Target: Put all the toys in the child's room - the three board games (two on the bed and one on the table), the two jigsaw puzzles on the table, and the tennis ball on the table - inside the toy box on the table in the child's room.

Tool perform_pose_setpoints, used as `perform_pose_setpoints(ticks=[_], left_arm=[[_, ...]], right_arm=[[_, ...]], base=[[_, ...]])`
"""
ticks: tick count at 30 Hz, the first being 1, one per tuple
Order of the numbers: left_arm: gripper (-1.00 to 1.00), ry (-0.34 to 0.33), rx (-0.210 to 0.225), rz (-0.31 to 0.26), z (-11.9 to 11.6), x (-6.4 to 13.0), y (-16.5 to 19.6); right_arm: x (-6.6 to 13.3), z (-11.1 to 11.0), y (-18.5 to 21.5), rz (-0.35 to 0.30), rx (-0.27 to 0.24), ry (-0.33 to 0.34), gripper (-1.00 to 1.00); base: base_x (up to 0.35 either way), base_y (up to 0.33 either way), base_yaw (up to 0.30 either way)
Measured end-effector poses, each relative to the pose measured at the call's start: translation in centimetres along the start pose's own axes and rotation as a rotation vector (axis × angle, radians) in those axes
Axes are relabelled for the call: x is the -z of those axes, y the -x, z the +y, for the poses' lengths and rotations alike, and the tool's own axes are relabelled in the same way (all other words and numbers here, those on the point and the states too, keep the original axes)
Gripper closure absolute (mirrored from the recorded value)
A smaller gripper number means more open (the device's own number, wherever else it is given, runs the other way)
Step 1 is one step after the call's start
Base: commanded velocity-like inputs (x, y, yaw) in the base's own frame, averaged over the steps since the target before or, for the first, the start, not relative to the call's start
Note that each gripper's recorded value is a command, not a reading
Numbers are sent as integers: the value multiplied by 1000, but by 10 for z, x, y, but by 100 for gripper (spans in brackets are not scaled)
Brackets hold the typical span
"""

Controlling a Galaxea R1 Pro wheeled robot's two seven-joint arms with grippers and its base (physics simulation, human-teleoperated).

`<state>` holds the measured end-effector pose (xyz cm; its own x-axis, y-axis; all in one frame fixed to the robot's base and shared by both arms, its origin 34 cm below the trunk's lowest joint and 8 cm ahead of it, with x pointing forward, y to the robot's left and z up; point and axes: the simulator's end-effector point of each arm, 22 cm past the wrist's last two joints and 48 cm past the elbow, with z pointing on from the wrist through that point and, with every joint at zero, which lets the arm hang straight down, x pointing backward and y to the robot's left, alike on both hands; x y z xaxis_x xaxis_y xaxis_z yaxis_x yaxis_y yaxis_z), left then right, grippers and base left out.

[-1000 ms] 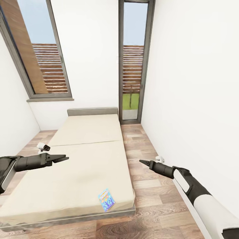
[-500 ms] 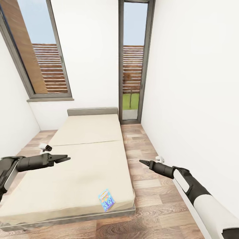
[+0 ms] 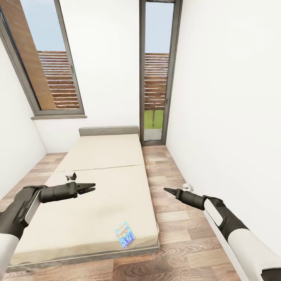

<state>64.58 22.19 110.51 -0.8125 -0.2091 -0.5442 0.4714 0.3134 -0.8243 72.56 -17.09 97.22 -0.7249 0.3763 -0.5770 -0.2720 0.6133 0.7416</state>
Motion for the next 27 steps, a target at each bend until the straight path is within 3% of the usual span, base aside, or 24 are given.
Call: perform_pose_setpoints(ticks=[2, 6, 16, 27], left_arm=[[-100, 13, 11, 2, 5, -4, -2], [-100, 52, 73, 5, 28, -14, -12], [-100, 97, 187, 11, 69, -16, -36], [-100, 155, 221, 18, 97, -19, -48]], right_arm=[[-1, -1, 0, 0, 0, 2, -100], [-3, -3, -1, 1, -4, 5, -100], [-4, -7, 10, -39, -39, 21, -100], [-6, -19, 18, -84, -67, 22, -100]], base=[[0, 0, 0], [0, 0, 0], [0, 0, 0], [-43, 0, 0]])
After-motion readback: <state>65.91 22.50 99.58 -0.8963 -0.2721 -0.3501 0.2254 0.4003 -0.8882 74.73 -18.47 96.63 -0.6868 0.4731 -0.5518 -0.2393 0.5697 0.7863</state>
